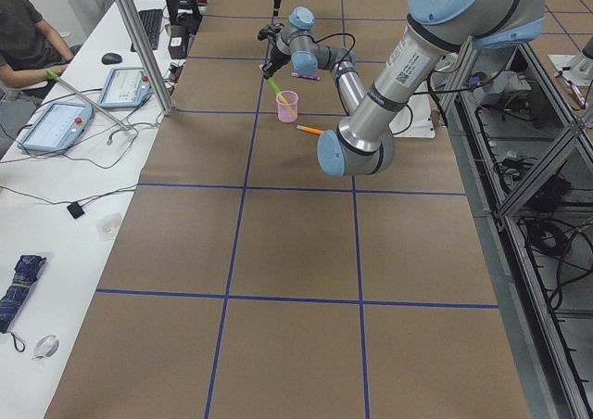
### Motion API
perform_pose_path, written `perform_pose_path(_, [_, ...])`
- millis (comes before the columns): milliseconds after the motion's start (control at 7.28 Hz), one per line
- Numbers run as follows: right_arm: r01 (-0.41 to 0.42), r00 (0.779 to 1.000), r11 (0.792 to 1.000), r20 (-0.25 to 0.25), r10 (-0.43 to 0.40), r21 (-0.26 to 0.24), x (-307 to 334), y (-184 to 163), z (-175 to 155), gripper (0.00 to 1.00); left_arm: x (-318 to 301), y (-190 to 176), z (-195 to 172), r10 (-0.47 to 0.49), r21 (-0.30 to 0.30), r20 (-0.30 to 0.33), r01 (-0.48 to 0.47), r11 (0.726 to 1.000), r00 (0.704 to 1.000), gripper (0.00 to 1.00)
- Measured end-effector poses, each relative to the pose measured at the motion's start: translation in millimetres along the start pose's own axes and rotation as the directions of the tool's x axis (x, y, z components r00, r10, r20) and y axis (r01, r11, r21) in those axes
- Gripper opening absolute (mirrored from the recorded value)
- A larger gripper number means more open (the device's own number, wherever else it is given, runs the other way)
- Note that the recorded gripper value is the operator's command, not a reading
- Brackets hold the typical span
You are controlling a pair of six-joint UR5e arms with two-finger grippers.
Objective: Collect pens into pen holder
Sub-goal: 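Lower the green pen into the cup with the left gripper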
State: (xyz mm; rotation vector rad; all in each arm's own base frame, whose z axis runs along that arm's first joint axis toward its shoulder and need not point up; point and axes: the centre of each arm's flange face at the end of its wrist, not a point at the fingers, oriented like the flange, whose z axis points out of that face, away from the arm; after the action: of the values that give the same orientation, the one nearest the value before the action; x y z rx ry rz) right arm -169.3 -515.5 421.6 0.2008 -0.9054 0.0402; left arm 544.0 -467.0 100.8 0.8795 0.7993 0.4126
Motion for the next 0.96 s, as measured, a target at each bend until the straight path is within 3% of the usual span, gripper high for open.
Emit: perform_pose_path(961, [-0.011, 1.0, 1.0, -0.003, 0.011, 0.0, 1.2, 0.1, 1.9, 0.83, 36.4, 26.6, -6.5, 0.082, 0.033, 0.02, -0.082, 0.996, 0.996, 0.0])
